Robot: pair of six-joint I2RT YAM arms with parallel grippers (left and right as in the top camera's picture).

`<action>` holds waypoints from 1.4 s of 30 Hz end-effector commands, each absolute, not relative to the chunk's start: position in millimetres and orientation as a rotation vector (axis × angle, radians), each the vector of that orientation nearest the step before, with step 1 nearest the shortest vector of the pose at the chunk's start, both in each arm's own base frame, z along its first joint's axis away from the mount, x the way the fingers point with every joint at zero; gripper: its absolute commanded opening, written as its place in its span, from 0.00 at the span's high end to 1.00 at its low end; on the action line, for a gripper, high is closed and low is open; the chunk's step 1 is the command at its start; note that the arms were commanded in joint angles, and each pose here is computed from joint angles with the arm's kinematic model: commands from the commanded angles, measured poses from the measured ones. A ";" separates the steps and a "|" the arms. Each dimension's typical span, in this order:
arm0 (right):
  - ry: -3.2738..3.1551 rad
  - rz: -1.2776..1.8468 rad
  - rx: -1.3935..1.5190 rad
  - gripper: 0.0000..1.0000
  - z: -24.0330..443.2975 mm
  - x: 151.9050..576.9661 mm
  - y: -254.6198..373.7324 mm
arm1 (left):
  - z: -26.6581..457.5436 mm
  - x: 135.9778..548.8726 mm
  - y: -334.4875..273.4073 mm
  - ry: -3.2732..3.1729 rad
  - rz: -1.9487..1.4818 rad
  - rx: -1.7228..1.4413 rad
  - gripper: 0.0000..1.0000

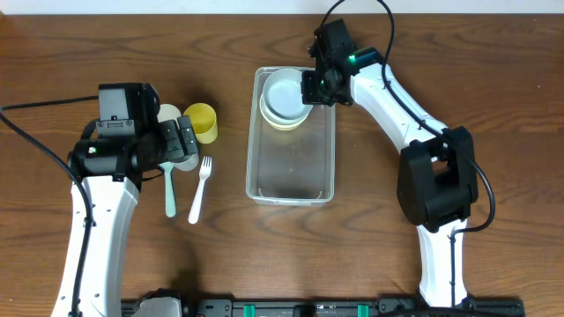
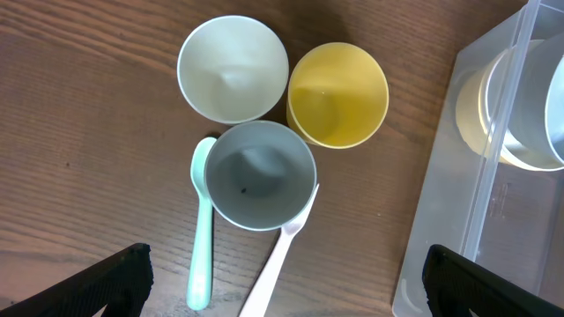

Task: Pack container
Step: 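Carry the grey bowl and stack it on the white bowl, then release the grey bowl and raise the right arm away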

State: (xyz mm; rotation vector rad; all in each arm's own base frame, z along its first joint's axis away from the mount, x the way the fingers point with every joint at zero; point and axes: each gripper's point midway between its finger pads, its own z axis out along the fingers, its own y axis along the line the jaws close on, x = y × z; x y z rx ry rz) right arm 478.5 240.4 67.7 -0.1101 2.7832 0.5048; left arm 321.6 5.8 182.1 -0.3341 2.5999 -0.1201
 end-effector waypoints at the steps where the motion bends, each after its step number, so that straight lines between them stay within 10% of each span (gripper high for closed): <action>1: 2.788 0.575 -0.162 0.87 64.7 474.0 255.8 | 186.1 323.3 9.4 2.591 -0.100 -0.331 0.02; 3: 2.742 0.612 -0.302 0.68 74.7 473.8 265.1 | 186.1 323.3 9.4 2.591 -0.100 -0.331 0.02; 12: 2.636 0.432 -0.266 0.48 187.1 476.1 224.9 | 186.1 323.3 9.4 2.591 -0.100 -0.331 0.02; 26: 2.586 0.335 0.475 0.01 299.6 408.5 -11.5 | 186.4 323.9 9.1 2.588 -0.102 -0.330 0.02; 42: 2.693 0.346 0.679 0.01 271.7 378.5 -49.0 | 189.7 324.9 7.3 2.582 -0.119 -0.334 0.02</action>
